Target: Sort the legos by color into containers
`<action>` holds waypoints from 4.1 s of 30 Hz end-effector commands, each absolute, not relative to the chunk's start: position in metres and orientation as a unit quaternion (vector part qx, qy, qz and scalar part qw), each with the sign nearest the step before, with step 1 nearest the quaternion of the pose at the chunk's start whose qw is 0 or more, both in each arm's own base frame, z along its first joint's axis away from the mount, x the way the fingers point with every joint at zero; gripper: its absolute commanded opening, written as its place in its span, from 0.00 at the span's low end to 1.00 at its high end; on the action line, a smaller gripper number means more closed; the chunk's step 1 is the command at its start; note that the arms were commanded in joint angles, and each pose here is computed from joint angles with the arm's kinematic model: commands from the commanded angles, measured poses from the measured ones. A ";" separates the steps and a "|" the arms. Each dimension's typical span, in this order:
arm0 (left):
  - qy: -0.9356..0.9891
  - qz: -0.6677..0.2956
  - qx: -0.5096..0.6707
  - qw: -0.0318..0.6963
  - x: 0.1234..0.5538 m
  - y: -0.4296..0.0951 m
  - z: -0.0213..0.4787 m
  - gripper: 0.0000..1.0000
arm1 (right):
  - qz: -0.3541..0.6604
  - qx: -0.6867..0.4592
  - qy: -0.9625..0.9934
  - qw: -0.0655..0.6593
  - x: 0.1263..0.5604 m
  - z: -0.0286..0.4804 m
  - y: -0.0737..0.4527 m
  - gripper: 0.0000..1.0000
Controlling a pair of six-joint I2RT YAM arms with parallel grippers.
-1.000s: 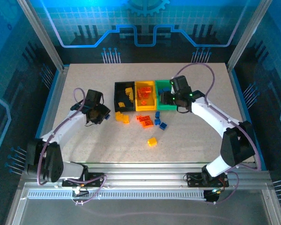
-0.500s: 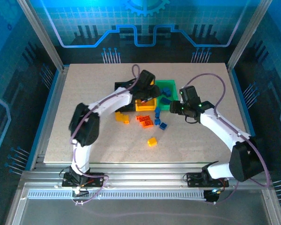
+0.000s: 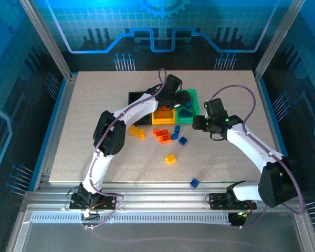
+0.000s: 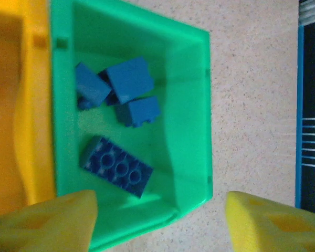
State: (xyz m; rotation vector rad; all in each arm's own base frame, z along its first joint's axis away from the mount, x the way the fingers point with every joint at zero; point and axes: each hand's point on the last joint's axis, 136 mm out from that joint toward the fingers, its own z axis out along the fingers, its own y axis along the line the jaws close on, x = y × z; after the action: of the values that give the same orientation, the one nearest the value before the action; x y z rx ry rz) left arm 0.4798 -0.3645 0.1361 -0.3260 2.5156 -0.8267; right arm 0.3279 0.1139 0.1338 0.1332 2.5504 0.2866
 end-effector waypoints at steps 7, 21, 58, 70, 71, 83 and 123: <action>0.901 -0.337 -0.091 0.257 0.413 -0.317 0.190 0.99 | 0.122 0.008 0.979 0.166 0.262 0.100 0.135 0.65; 0.906 -0.316 -0.090 0.267 0.330 -0.236 0.180 0.99 | 0.047 -0.086 0.992 -0.082 0.101 0.063 0.145 0.70; 0.906 -0.316 -0.144 0.243 0.302 -0.185 0.152 0.99 | -0.040 -0.109 0.985 -0.126 0.089 0.022 0.139 0.31; 0.906 -0.301 -0.162 0.249 0.296 -0.174 0.145 0.99 | 0.036 -0.103 0.985 0.137 0.236 0.134 0.174 0.32; 0.907 -0.301 -0.162 0.248 0.296 -0.174 0.145 0.99 | 0.050 -0.087 0.981 0.168 0.262 0.144 0.180 0.32; 0.913 -0.288 -0.176 0.229 0.283 -0.165 0.132 0.99 | 0.001 -0.008 0.963 0.270 0.467 0.141 0.179 0.36; 0.920 -0.266 -0.196 0.211 0.269 -0.149 0.114 0.99 | -0.001 0.005 0.994 0.112 0.308 0.023 0.188 0.62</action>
State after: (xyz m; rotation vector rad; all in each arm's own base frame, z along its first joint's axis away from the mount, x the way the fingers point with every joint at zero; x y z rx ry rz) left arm 0.2745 -0.1560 0.1191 -0.5074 2.5455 -0.7560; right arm 0.3167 0.2045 0.0421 -0.0135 2.8676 0.1351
